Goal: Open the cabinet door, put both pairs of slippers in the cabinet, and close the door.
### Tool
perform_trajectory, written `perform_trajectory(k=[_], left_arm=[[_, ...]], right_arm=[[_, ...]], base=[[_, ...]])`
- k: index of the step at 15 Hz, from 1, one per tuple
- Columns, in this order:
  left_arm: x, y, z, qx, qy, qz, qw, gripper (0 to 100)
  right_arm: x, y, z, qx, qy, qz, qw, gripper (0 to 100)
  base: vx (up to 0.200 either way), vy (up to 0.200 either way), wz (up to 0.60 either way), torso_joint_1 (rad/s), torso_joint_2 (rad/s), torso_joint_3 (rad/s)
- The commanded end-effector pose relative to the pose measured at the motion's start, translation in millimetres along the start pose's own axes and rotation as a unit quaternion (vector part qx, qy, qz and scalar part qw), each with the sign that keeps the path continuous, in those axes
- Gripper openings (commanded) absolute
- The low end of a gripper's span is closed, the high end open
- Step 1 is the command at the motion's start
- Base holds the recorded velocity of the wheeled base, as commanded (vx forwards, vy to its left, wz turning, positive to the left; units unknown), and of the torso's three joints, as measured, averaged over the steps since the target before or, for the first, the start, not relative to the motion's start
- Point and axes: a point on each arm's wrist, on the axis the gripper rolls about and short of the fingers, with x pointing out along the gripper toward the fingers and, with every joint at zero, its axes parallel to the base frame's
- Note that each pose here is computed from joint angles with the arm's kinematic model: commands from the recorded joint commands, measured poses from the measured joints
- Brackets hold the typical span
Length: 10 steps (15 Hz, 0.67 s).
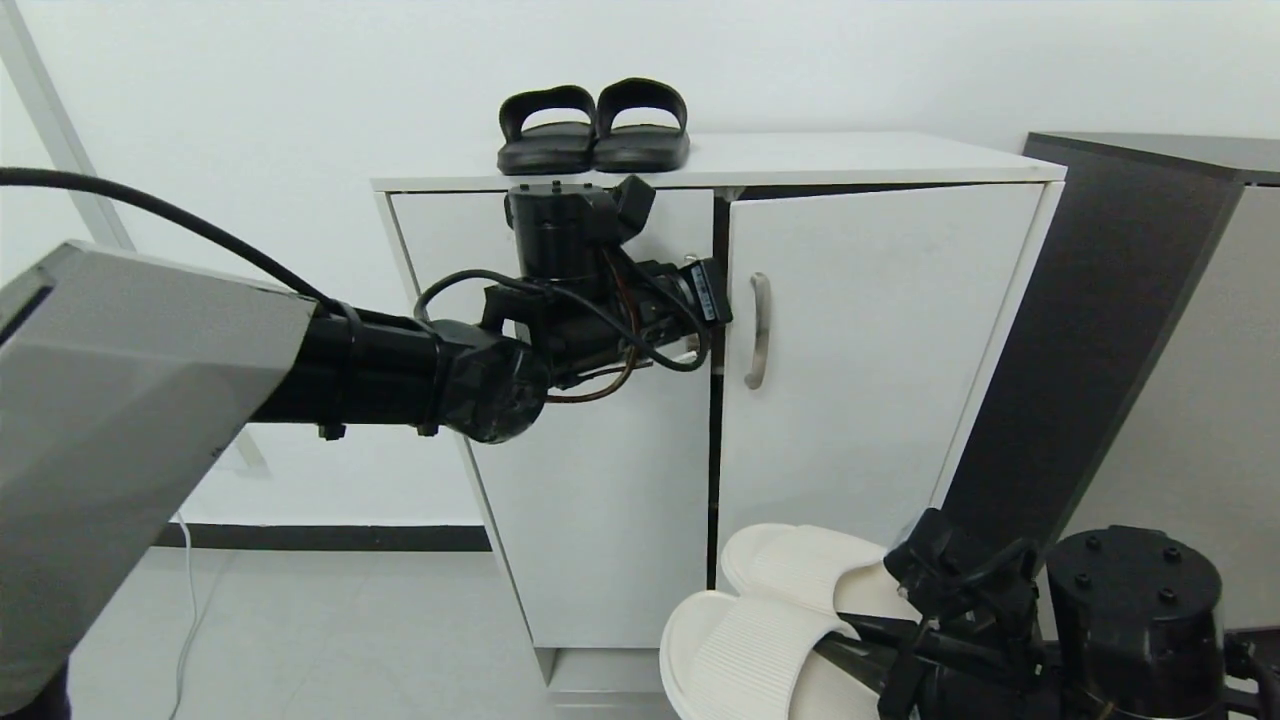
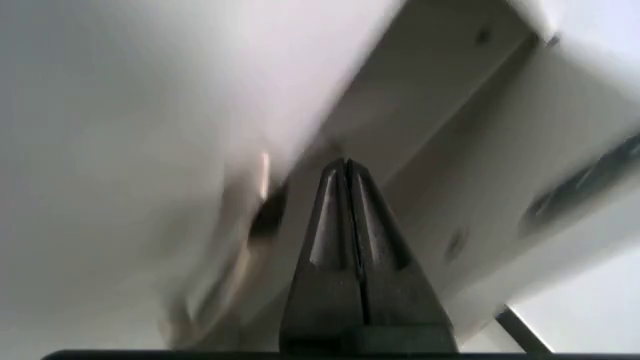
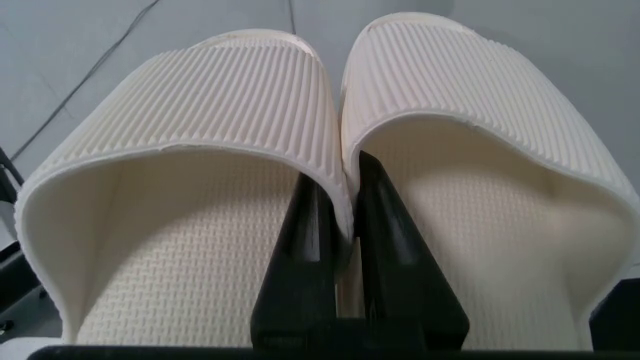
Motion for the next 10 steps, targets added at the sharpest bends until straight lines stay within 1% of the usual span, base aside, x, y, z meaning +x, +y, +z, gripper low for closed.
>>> perform_trajectory(k=[1,3,4,5,6,7,8,9,10], left_arm=[[-15.3,-32.0,-15.1,0.001,0.007,-0.039,0.9992,0],[-23.8,-63.3,-31.5,0.002,0.021,-0.077,0.9968,0],[-25.9,-69.2,-31.1,0.002,0.021,-0.084,0.9962,0],[-27.6,-71.5,-28.2,0.003,0.017,-0.087,0.9961,0],[-28.3,-66.8,-25.8,0.004,0.013,-0.081,0.9966,0],[-31.0,-54.3,-20.9,0.006,0.007,-0.064,0.9979,0],[-36.6,-45.3,-17.1,0.006,0.002,-0.051,0.9987,0],[-49.5,-36.3,-11.5,0.007,-0.008,-0.038,0.9992,0],[-66.9,-31.3,-7.4,0.010,-0.020,-0.027,0.9994,0]], right_arm=[[-0.8,3.9,-0.6,-0.003,0.001,0.008,1.000,0],[-1.9,10.7,-3.7,-0.008,0.006,0.022,1.000,0],[-2.7,12.7,-4.7,-0.010,0.008,0.026,1.000,0],[-3.0,15.2,-5.2,-0.012,0.009,0.030,0.999,0],[-3.0,15.2,-5.2,-0.012,0.009,0.030,0.999,0],[-3.0,15.2,-5.2,-0.012,0.009,0.030,0.999,0],[-3.0,15.2,-5.1,-0.012,0.008,0.030,0.999,0],[-3.1,15.1,-5.5,-0.012,0.009,0.030,0.999,0],[-2.9,14.8,-5.1,-0.012,0.008,0.029,0.999,0]], base=[[-0.200,0.000,0.00,0.002,-0.01,0.002],[-0.200,0.000,0.00,0.002,0.00,0.002],[-0.200,0.000,0.00,0.007,0.00,-0.007],[-0.200,0.000,0.00,-0.002,0.00,0.002],[-0.200,0.000,0.00,-0.002,0.00,0.007],[0.000,0.000,0.00,0.000,0.00,0.000],[0.000,0.000,0.00,0.000,0.00,0.000],[0.000,0.000,0.00,0.000,0.00,0.000],[0.000,0.000,0.00,0.000,0.00,0.000]])
